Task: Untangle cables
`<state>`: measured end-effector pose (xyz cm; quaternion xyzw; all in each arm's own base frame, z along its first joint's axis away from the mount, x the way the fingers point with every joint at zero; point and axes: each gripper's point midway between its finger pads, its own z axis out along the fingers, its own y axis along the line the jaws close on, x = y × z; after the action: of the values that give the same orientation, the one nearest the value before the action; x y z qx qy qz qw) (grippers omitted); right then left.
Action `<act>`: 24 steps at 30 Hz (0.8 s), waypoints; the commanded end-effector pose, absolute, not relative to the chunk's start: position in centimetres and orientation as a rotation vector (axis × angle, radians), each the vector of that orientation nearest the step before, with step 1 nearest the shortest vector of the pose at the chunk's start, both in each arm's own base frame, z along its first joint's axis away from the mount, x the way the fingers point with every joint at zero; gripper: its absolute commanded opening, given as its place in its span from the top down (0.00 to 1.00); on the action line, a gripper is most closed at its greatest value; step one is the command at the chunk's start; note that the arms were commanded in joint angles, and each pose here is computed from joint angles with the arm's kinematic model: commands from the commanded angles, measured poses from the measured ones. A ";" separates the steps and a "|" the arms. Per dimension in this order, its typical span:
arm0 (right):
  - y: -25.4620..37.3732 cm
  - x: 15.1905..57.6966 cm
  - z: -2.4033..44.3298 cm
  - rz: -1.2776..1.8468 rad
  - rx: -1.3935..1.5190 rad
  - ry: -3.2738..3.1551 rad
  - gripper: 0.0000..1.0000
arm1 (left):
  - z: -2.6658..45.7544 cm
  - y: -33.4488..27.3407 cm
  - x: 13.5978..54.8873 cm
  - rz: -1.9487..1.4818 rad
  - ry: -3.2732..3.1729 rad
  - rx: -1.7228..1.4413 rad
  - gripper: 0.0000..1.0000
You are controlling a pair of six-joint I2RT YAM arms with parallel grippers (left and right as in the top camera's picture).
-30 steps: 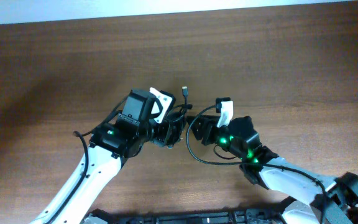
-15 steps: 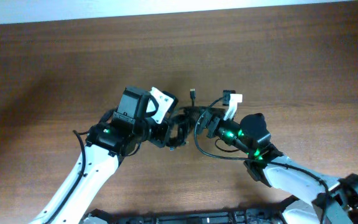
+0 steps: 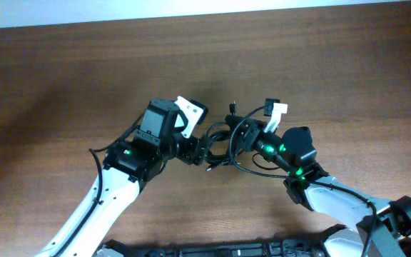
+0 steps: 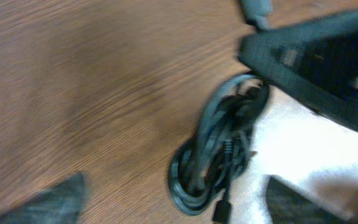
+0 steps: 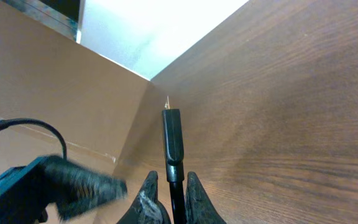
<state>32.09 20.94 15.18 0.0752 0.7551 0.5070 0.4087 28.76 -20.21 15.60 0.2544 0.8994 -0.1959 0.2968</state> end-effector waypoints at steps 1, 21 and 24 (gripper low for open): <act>21.0 32.1 15.2 1.299 0.211 1.911 0.96 | 16.1 -18.3 30.3 -0.448 2.444 0.372 0.01; 19.9 33.3 15.4 1.658 0.972 1.829 0.96 | 11.9 -20.3 30.3 -0.633 2.631 0.101 0.61; 19.8 33.4 15.4 1.637 0.947 1.829 0.96 | 10.9 -20.3 30.3 -0.619 2.659 0.102 0.99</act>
<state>33.43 19.41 14.99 0.3619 0.6705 0.5958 0.2540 29.60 -20.56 11.47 0.0448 0.9501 -0.2327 0.2027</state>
